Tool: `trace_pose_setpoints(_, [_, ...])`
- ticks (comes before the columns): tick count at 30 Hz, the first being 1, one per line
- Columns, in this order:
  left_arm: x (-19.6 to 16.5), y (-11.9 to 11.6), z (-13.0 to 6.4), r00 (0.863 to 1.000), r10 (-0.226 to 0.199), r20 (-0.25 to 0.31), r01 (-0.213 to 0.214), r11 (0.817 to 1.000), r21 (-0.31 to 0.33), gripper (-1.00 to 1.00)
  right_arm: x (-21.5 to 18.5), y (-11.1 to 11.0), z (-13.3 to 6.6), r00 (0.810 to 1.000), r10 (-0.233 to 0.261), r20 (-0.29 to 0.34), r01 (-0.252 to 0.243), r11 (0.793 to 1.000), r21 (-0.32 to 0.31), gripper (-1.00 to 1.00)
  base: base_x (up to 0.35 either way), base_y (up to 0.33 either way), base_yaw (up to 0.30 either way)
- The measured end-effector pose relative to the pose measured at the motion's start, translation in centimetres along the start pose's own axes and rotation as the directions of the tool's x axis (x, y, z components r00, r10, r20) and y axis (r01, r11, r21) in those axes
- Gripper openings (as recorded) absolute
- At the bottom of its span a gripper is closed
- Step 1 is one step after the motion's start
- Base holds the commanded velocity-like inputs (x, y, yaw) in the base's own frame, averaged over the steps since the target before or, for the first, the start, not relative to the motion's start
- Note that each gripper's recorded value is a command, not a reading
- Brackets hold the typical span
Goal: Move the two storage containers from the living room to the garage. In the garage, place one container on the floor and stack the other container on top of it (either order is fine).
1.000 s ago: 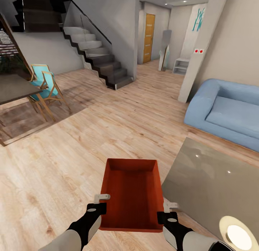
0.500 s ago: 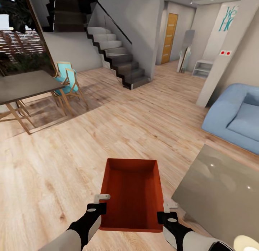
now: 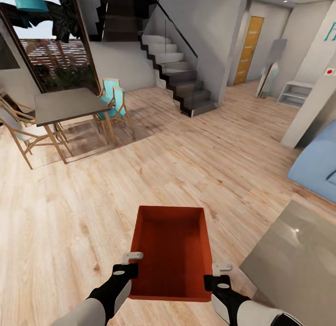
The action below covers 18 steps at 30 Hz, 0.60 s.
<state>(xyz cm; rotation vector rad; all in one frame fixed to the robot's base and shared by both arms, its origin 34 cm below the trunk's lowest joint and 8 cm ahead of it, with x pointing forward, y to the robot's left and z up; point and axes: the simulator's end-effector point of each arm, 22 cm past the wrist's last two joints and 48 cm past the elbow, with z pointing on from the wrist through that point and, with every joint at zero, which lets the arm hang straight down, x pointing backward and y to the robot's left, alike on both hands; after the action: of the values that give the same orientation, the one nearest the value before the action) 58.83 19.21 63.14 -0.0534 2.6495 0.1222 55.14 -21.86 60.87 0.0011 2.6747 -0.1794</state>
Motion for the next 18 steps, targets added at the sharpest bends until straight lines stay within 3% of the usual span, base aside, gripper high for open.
trace_pose_setpoints(10, [0.01,0.01,0.0,1.0,0.0,0.0,0.0,1.0,0.0,-1.0,0.0,0.01,0.0,1.0,0.0,0.0,0.0,1.0,0.0,-1.0,0.0,0.0,0.3])
trace_pose_setpoints(18, [0.01,0.25,0.09,1.0,0.0,0.0,0.0,1.0,0.004,-1.0,0.0,0.25,-0.08,1.0,0.0,0.0,0.0,1.0,0.003,-1.0,0.013,0.0,0.048])
